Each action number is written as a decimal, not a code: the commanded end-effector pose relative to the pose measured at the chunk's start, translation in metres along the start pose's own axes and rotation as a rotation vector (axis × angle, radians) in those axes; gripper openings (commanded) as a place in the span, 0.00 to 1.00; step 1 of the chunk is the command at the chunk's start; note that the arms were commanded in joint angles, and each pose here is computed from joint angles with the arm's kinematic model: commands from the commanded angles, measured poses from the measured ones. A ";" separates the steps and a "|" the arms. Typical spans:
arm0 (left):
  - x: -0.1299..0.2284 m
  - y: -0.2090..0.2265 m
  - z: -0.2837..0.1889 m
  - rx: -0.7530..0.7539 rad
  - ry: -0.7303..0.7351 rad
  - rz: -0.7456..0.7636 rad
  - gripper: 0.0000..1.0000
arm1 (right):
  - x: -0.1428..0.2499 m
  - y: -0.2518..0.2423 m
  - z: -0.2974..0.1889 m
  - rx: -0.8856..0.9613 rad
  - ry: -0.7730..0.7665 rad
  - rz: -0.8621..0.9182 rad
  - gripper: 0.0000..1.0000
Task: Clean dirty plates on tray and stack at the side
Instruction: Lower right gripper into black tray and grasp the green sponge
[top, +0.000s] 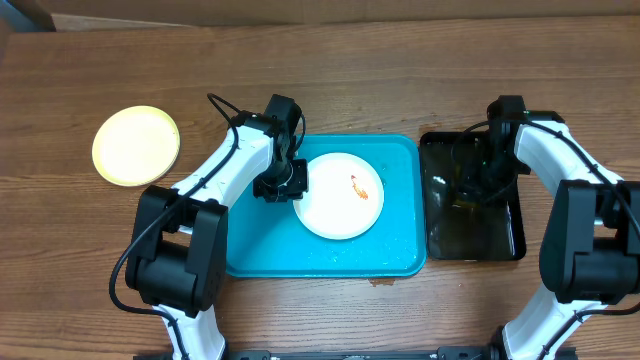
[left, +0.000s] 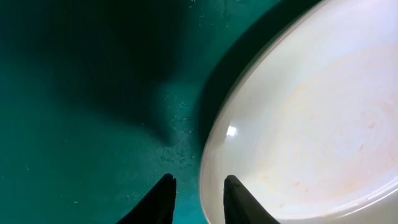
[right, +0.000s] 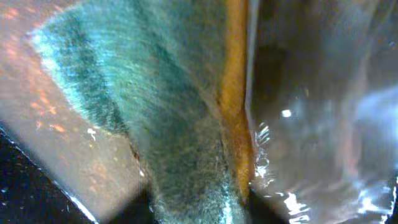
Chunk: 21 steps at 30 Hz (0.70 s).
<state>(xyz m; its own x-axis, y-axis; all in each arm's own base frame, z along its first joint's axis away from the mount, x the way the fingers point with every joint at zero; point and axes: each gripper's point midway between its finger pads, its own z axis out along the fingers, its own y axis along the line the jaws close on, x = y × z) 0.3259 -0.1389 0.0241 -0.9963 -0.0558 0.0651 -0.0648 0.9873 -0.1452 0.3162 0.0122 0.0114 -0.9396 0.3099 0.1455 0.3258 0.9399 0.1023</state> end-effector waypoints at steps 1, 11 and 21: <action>-0.002 0.000 -0.005 0.001 -0.018 0.012 0.29 | 0.002 0.002 -0.003 -0.001 -0.001 -0.003 0.11; -0.002 0.000 -0.005 0.001 -0.018 0.012 0.29 | -0.030 0.006 -0.006 -0.023 -0.133 -0.016 0.93; -0.003 0.000 -0.005 0.002 -0.023 0.013 0.30 | -0.043 0.010 -0.008 -0.038 -0.183 -0.023 0.58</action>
<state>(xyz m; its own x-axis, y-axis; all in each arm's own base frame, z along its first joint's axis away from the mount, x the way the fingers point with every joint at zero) 0.3271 -0.1394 0.0240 -0.9967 -0.0550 0.0601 -0.0633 0.9871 -0.1472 0.3597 0.0092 0.0103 -0.9500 0.3112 -0.0271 0.3041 0.9411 0.1476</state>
